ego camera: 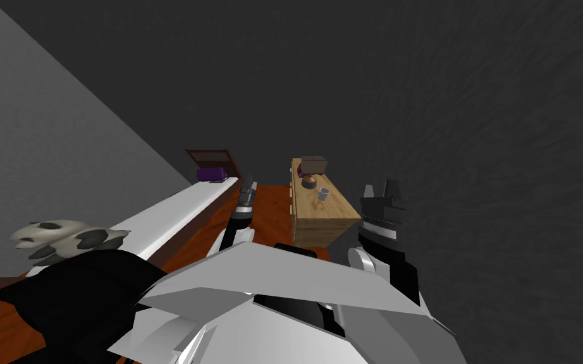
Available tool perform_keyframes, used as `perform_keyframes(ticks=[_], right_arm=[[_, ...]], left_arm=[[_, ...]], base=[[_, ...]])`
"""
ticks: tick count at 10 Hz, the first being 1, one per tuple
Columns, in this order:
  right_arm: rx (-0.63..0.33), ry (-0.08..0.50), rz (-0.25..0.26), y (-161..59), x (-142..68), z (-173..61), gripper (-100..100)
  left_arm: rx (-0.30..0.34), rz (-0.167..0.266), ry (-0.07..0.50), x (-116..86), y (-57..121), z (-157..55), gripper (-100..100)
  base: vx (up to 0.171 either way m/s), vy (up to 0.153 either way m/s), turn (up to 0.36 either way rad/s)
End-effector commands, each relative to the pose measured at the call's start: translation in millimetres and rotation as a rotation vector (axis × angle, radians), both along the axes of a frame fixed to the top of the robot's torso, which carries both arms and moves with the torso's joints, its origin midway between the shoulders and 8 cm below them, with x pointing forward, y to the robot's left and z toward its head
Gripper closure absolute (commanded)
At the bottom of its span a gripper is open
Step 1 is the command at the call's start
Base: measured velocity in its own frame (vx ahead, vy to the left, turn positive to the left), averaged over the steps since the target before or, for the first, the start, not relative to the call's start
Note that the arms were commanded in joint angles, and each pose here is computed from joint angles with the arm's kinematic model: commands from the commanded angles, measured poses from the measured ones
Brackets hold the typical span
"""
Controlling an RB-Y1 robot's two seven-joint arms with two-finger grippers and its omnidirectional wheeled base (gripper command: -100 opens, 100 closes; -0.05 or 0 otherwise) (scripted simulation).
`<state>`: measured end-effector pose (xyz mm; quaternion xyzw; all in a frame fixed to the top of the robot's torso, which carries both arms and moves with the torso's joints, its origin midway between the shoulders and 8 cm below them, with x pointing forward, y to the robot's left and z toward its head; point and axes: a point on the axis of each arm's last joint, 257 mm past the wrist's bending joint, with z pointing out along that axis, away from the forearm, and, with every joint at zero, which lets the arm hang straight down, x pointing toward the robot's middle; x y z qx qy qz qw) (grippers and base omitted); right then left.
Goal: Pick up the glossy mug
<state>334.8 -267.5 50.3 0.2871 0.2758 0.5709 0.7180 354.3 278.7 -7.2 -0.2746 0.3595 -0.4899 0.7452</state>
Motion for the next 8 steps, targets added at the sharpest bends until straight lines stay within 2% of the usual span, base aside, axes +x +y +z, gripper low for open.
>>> perform_keyframes(ticks=[1, 4, 8], right_arm=[[-0.019, 0.026, 0.018, 2.7, 3.4, -7.0, -100], [-0.053, 0.113, 0.065, 6.8, 13.5, -32.8, -100], [-0.074, 0.28, 0.141, 7.5, 24.6, -83.5, -100]], left_arm=[[0.0, 0.0, 0.0, 0.0, 0.0, 0.0, 0], [0.0, 0.0, 0.0, 0.0, 0.0, 0.0, 0], [0.0, 0.0, 0.0, 0.0, -0.1, 0.1, 0]], base=[[-0.033, 0.006, 0.009], [-0.086, 0.029, 0.016], [-0.128, 0.03, 0.038]])
